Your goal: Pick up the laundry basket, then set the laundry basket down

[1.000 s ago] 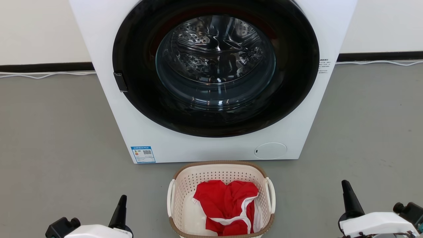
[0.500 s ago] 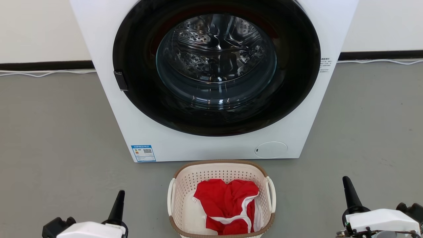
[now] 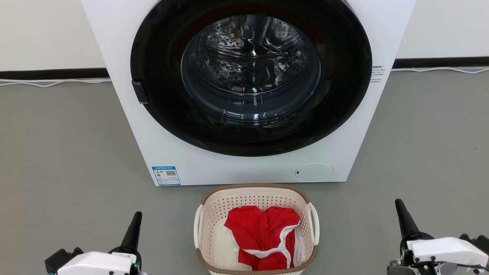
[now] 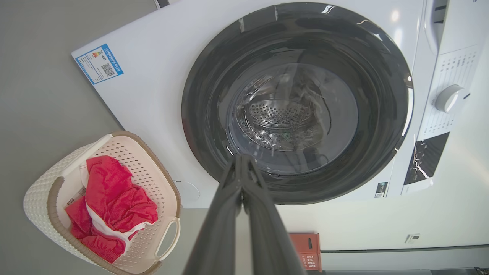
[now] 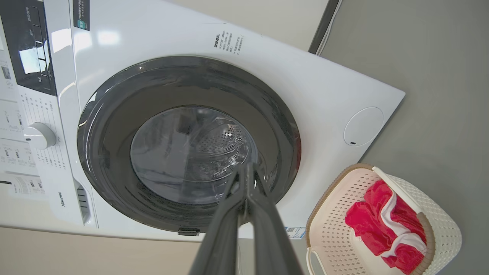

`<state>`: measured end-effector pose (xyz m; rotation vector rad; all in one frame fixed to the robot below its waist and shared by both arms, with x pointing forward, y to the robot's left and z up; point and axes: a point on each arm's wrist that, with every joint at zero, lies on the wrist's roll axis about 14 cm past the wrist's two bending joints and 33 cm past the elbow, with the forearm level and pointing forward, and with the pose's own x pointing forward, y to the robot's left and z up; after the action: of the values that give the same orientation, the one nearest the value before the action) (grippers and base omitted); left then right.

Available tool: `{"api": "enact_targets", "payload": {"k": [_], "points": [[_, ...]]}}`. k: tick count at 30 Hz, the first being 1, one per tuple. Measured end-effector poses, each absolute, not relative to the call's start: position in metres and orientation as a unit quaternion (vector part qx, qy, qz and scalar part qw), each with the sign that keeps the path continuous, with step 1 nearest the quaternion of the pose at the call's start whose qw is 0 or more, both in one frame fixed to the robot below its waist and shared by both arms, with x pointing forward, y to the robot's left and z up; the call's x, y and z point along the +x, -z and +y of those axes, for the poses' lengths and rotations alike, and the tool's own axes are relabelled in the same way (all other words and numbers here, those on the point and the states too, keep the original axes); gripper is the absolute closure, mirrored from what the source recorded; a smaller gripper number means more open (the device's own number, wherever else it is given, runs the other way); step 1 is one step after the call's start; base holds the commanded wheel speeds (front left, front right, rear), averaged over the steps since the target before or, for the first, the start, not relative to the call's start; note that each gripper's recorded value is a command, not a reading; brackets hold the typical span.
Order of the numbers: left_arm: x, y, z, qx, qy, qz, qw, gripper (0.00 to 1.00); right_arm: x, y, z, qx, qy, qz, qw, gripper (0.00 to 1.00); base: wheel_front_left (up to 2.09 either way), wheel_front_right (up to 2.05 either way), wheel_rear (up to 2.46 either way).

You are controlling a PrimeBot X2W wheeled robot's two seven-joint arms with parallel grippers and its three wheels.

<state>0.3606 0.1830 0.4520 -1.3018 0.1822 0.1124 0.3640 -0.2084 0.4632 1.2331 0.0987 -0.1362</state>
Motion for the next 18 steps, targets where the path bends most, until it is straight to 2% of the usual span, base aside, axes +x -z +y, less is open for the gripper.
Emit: {"api": "enact_targets", "payload": {"k": [18], "points": [[0.369,-0.467,0.186,-0.678,-0.036,0.058,0.732,1.00,0.370,-0.471,-0.207,0.672,0.053,0.030,0.738,1.00,0.00,0.00,0.00]]}}
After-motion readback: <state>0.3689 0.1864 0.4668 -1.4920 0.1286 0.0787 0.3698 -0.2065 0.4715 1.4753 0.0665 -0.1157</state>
